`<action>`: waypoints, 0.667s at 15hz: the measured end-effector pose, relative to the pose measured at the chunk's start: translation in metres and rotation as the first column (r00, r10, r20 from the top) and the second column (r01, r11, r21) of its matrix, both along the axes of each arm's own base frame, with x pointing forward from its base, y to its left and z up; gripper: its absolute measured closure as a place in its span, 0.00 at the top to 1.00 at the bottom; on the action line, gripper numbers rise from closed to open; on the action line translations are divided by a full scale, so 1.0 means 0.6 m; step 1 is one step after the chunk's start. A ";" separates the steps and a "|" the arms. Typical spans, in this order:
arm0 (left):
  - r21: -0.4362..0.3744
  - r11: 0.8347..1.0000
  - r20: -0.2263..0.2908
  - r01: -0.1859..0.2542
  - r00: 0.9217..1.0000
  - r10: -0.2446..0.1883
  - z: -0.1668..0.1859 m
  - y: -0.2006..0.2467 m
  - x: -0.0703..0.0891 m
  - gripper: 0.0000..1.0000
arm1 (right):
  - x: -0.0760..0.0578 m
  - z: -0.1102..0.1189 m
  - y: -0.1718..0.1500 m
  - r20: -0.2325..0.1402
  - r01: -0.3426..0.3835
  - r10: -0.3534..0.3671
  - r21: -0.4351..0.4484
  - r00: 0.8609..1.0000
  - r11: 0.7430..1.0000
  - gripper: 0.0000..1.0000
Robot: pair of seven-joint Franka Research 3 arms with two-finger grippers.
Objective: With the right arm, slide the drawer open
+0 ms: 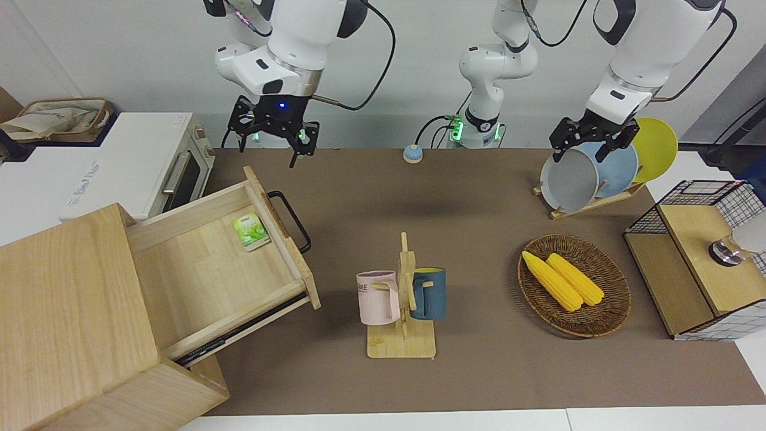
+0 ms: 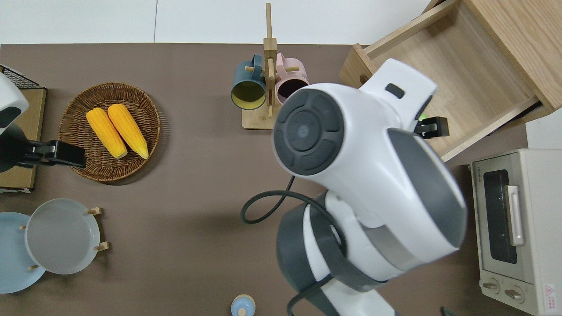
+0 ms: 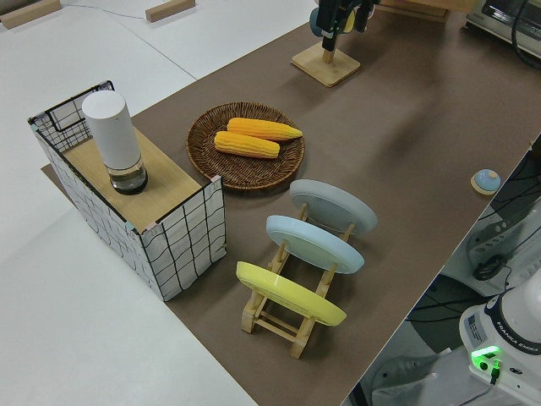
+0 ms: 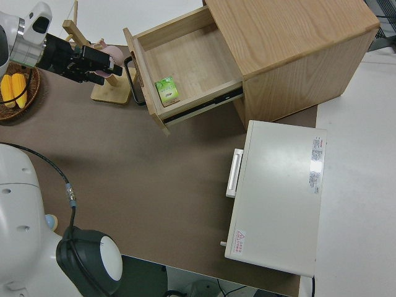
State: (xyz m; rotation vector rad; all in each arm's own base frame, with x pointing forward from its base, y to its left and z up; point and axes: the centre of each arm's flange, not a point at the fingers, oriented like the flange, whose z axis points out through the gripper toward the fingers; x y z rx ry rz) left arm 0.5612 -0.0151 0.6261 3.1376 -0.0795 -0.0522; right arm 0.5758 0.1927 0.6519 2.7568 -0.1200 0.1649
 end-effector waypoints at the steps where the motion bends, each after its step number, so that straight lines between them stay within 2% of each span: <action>1: 0.000 1.000 0.000 0.000 1.000 0.000 0.000 0.000 0.000 1.00 | 0.003 0.008 -0.029 -0.005 0.026 -0.026 0.042 1.000 0.999 0.99; 5: 0.000 1.000 0.000 0.000 1.000 0.000 0.000 0.000 0.000 1.00 | 0.011 0.027 -0.120 -0.035 0.107 -0.102 0.179 0.994 0.978 0.99; 10: 0.000 1.000 0.000 0.000 1.000 0.000 0.000 0.000 0.000 1.00 | 0.006 0.042 -0.178 -0.037 0.139 -0.134 0.261 0.990 0.955 0.99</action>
